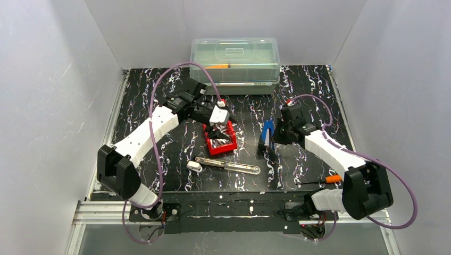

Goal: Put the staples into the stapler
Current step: Pick up the stapler from the center of the board.

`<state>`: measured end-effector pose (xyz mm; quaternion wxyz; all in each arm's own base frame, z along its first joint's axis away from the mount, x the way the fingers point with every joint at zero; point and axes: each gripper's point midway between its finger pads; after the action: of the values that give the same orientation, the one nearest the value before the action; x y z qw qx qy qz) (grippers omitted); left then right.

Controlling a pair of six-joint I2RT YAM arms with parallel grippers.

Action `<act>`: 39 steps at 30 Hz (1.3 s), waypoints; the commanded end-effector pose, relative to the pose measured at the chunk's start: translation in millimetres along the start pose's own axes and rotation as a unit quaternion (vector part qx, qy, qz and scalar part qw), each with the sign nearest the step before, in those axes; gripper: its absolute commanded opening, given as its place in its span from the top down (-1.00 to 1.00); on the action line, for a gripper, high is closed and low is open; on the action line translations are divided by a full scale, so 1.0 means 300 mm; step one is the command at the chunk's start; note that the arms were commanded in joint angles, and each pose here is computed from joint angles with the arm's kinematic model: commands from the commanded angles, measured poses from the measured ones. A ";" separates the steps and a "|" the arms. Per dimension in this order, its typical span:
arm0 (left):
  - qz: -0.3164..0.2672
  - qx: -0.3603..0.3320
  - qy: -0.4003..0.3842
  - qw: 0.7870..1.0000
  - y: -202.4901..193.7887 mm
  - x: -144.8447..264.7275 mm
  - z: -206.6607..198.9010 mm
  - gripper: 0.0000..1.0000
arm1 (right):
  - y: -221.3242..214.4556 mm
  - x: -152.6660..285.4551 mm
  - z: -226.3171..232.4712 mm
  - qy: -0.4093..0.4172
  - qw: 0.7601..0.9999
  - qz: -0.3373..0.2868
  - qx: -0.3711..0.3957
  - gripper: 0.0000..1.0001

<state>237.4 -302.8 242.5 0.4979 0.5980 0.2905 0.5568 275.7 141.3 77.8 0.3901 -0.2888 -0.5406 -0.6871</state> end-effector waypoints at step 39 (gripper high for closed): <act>0.069 -0.354 0.081 0.929 -0.049 -0.193 0.104 -0.09 | 0.228 0.333 0.470 0.388 0.915 0.015 -0.108 0.97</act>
<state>251.5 -349.7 196.7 0.6019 0.3812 0.0777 0.6975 277.4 237.6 189.8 0.5308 -0.1320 -0.2734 -0.7912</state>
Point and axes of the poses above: each gripper's point midway between its finger pads, its own x axis back along the fingers, its own z axis along the line the jaws close on, y = z × x, and after that the axes turned 8 degrees about x, right-handed
